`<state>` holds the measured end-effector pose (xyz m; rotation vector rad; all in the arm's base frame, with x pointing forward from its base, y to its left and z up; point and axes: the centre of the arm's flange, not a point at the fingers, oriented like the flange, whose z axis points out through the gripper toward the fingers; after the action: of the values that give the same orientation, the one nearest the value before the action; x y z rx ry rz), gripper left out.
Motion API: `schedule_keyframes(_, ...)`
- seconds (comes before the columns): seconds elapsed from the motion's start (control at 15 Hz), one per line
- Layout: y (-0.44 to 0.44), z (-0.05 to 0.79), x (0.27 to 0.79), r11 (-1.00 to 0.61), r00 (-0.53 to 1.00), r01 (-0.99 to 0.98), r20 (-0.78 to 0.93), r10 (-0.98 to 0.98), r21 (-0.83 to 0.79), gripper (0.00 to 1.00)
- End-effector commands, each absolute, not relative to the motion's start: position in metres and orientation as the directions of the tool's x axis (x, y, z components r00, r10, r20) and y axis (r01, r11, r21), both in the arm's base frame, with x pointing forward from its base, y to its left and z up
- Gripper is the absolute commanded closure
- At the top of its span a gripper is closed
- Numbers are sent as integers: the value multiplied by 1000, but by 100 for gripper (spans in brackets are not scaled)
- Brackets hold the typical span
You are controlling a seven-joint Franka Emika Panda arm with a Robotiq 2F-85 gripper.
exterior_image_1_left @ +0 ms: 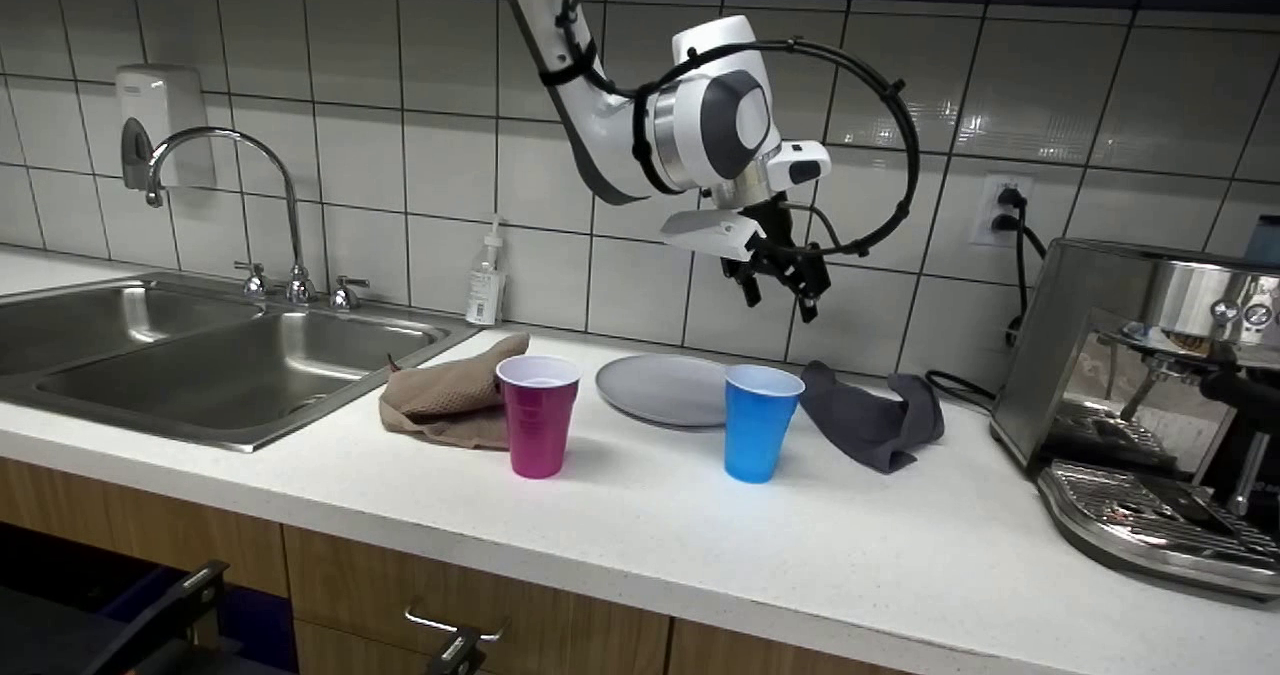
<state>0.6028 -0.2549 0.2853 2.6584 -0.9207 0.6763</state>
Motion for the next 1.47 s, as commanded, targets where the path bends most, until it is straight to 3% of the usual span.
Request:
schedule_keyframes(0.0,-226,300,564,-775,702,-626,494,-513,84,0)
schedule_keyframes(1.4,-208,262,520,-747,716,-655,411,-564,116,0)
